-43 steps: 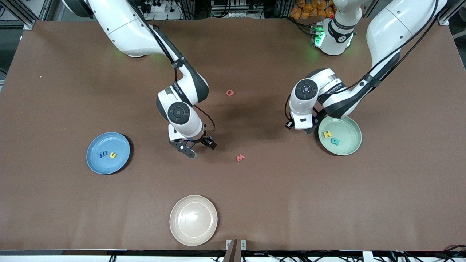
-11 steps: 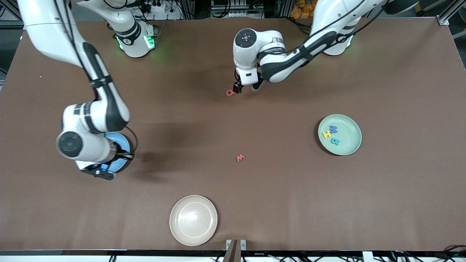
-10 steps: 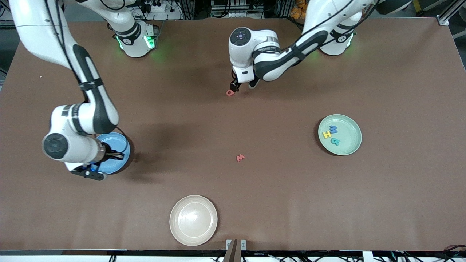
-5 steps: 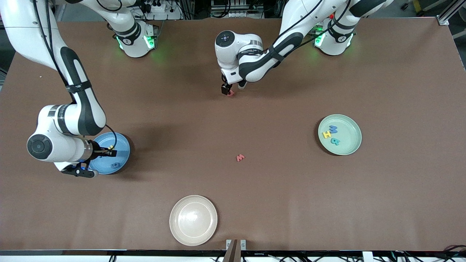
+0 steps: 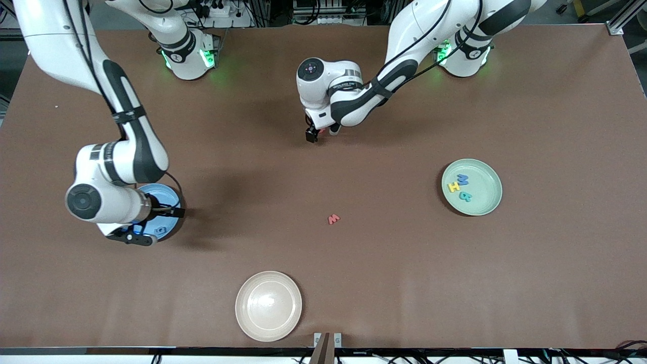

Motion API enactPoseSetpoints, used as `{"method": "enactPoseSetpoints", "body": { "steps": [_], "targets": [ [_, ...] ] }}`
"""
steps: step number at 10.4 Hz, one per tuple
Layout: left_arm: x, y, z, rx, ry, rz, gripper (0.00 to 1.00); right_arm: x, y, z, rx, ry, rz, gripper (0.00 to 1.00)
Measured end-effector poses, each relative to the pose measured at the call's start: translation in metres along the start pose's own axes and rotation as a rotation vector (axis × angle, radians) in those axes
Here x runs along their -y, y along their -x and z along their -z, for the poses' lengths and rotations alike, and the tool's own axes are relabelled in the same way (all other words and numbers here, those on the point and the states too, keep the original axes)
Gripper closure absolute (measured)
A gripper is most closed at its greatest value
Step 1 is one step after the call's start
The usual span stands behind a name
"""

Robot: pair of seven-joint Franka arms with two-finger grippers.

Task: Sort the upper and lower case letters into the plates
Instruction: 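Drop the g in the blue plate while the left gripper nears the o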

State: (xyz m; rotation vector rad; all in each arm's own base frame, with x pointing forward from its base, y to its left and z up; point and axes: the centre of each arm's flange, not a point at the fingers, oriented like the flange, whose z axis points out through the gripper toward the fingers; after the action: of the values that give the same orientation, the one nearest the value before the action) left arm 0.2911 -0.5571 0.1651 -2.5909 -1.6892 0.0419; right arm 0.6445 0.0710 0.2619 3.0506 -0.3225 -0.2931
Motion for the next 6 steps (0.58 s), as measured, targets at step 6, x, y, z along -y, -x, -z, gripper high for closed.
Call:
{"method": "enactPoseSetpoints", "body": {
  "steps": [6],
  "targets": [
    [0.002, 0.012, 0.002, 0.007, 0.010, -0.002, 0.34, 0.030, 0.009, 0.006, -0.017, -0.006, -0.035, 0.00]
  ]
}}
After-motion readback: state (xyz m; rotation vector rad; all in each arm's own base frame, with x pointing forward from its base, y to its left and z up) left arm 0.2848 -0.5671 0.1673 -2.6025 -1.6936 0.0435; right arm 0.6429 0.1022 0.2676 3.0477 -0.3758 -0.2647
